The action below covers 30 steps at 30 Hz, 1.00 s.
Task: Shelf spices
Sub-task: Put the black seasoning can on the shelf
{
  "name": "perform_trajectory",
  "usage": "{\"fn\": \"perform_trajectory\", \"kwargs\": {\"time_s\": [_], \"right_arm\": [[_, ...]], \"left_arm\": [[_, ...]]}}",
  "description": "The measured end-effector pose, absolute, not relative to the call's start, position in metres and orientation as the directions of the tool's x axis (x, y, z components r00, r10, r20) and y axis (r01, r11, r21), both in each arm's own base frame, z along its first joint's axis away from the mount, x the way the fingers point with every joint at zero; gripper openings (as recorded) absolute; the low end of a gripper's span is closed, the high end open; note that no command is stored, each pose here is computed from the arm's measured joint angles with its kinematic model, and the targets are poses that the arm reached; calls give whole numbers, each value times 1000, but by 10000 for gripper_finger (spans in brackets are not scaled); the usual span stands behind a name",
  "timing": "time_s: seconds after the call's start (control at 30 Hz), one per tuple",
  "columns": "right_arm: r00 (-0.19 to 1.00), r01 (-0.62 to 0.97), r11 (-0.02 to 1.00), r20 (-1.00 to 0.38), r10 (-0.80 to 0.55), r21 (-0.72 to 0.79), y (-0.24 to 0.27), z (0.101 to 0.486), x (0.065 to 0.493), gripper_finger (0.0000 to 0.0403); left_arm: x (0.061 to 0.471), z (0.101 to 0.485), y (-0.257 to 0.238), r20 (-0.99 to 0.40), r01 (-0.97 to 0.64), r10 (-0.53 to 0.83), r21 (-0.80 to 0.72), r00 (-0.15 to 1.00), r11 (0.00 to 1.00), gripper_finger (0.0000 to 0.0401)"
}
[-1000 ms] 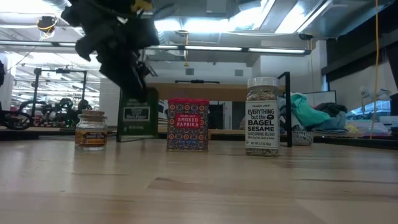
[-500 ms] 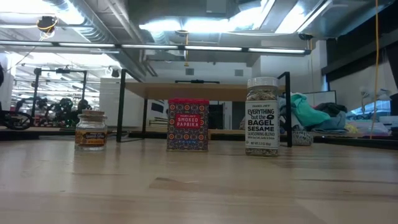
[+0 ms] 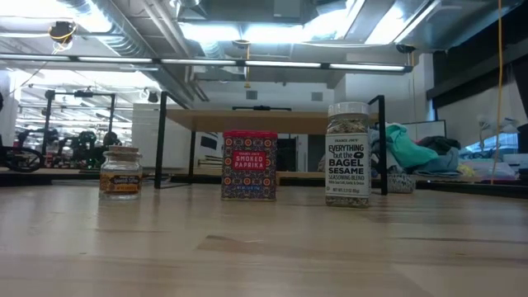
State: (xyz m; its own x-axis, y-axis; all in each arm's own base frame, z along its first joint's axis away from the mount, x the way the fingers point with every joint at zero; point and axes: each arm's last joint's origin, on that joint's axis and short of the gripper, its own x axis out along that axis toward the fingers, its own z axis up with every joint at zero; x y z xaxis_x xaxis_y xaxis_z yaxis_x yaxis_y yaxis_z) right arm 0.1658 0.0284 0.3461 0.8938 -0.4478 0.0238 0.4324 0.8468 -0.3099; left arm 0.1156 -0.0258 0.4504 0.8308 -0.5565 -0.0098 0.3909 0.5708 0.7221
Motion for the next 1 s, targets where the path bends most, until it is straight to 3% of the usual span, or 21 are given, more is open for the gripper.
{"fn": "perform_trajectory", "kwargs": {"time_s": [0.3,0.47,0.6,0.8,1.0], "right_arm": [[894,431,846,20,-448,-313,28,346,166,326],[894,430,845,20,-448,-318,28,346,166,326],[894,430,844,20,-447,-320,28,345,166,326],[894,430,844,20,-448,-320,28,346,166,326],[894,429,844,20,-447,-320,28,345,166,326]], "left_arm": [[107,479,-25,257,160,-557,790,790,592,114],[110,493,-21,483,-31,-413,677,772,735,114],[115,497,-17,606,-131,-235,497,760,858,114],[124,494,-8,584,-202,66,171,809,964,114],[140,476,0,385,-296,330,-144,862,944,114]]}}
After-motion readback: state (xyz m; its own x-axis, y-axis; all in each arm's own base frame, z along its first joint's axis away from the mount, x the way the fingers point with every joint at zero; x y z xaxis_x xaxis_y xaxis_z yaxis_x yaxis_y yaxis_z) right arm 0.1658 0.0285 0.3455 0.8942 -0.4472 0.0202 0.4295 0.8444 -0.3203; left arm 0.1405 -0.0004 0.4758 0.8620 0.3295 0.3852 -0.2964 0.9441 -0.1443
